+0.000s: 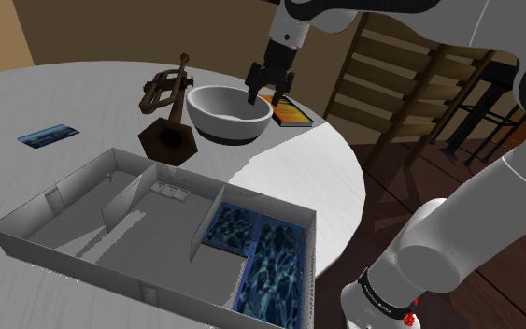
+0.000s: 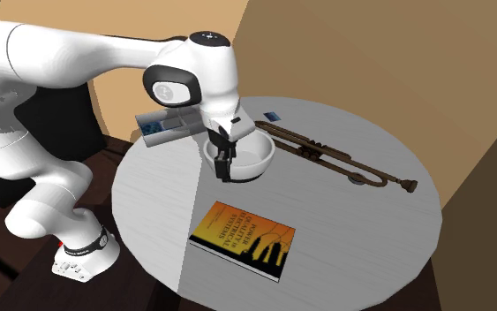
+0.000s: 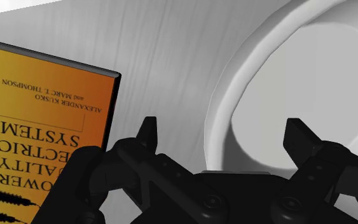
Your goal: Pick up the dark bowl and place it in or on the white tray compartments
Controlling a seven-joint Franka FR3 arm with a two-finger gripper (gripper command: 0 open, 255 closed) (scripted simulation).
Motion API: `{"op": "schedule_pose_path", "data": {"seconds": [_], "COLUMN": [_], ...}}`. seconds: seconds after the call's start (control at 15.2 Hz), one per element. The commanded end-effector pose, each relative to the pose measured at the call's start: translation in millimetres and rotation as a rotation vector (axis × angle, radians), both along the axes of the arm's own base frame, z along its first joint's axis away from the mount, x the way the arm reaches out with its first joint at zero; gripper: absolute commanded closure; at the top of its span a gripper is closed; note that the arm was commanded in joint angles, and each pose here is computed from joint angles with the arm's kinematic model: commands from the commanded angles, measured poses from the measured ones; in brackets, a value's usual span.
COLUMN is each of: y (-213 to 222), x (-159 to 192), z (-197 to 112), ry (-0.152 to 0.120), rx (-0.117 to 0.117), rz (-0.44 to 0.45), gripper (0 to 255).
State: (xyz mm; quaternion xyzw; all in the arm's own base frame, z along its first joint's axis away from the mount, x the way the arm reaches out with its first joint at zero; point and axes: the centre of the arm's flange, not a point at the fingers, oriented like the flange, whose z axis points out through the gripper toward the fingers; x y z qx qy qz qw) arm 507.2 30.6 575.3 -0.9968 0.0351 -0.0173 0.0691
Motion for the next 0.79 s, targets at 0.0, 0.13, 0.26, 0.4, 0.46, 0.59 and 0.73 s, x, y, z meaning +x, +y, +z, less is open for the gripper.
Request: {"op": "schedule_pose_path", "data": {"seconds": [0.0, 0.13, 0.26, 0.4, 0.46, 0.59, 0.73], "y": [0.3, 0.3, 0.3, 0.3, 0.3, 0.3, 0.3], "x": [0.6, 0.6, 0.6, 0.6, 0.6, 0.6, 0.6], "z": [-4.2, -4.2, -4.2, -4.2, -4.2, -4.2, -4.2], "ry": [-0.001, -0.001, -0.001, -0.001, -0.001, -0.001, -0.001], "rx": [0.0, 0.0, 0.0, 0.0, 0.0, 0.0, 0.0], "rz": [0.0, 0.0, 0.0, 0.0, 0.0, 0.0, 0.0], "gripper": [0, 0, 0, 0, 0, 255, 255]}}
